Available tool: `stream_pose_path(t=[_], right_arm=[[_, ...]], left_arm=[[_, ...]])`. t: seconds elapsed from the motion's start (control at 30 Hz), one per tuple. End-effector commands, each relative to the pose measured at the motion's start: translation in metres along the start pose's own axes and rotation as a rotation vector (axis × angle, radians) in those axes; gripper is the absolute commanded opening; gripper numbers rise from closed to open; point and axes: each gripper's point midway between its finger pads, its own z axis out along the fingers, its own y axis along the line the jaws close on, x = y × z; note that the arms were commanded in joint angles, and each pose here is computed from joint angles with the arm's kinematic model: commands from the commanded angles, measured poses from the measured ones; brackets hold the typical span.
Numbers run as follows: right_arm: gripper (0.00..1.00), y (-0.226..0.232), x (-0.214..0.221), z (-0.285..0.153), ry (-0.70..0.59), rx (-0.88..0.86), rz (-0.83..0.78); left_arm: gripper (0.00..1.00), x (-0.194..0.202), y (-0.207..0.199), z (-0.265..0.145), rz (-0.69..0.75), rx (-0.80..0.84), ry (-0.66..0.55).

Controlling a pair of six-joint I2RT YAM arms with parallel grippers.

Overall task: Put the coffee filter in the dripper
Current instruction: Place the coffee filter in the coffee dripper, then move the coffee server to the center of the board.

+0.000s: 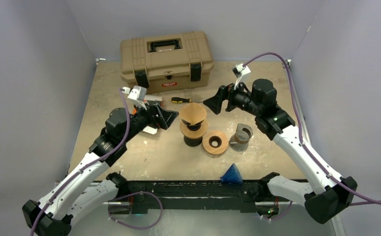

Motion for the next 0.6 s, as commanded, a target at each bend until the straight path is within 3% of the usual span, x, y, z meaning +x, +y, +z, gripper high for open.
stream_pose_path(t=[0.0, 0.3, 0.57], right_arm=[[0.97, 0.002, -0.015, -0.003, -0.071, -0.003, -0.018], [0.97, 0.001, -0.011, -0.003, -0.066, 0.001, -0.015], [0.97, -0.001, -0.01, -0.005, -0.067, 0.015, -0.014]], left_arm=[[0.93, -0.015, -0.021, -0.008, 0.08, 0.146, -0.111], [0.97, 0.02, -0.047, -0.006, 0.116, 0.328, 0.081], [0.99, 0.068, -0.053, -0.001, 0.153, 0.333, 0.248]])
